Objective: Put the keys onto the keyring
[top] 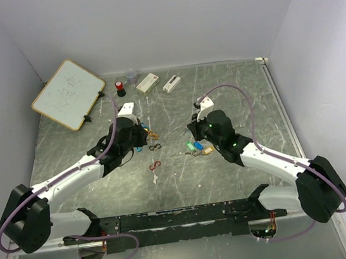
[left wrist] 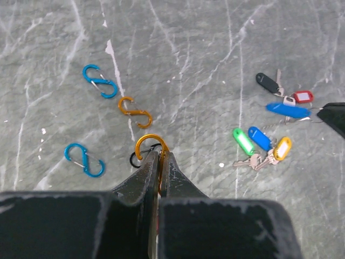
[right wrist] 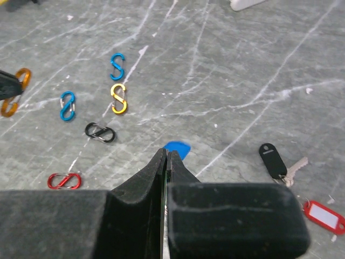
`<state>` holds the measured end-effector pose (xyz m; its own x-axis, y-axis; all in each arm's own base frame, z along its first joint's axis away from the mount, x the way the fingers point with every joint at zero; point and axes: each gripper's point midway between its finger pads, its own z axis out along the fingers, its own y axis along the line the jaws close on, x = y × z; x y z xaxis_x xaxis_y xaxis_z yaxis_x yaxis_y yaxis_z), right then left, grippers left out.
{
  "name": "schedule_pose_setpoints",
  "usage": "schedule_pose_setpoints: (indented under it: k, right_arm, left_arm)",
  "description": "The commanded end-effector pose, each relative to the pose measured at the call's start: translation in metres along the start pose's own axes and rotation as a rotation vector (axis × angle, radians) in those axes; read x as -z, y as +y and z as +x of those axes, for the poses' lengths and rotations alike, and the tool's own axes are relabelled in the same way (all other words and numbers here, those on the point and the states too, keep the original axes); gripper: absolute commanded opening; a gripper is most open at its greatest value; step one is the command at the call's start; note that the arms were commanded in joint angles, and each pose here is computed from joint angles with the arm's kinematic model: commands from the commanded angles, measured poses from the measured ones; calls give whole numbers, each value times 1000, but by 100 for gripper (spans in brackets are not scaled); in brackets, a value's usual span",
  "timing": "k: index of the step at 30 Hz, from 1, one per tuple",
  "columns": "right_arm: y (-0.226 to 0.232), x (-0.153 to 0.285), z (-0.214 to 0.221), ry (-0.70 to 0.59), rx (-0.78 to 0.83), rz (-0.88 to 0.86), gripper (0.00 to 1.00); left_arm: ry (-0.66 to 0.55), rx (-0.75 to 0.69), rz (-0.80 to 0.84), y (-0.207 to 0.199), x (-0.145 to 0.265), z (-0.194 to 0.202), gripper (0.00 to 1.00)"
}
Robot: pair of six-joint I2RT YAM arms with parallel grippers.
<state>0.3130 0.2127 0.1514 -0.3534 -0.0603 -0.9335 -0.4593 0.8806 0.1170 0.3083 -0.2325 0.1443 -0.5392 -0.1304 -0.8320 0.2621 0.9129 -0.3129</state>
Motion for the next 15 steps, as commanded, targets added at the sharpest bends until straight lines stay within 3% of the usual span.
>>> schedule_pose_setpoints:
  k: [1,15]
  right_arm:
    - [21,-3,-10,-41,5,-88,0]
    - [62,-11,-11,-74,21,-188,0]
  left_arm:
    - [-45,-1,91,-28,-2,-20,7]
    - [-19,-15,172,-74,-19,-13,7]
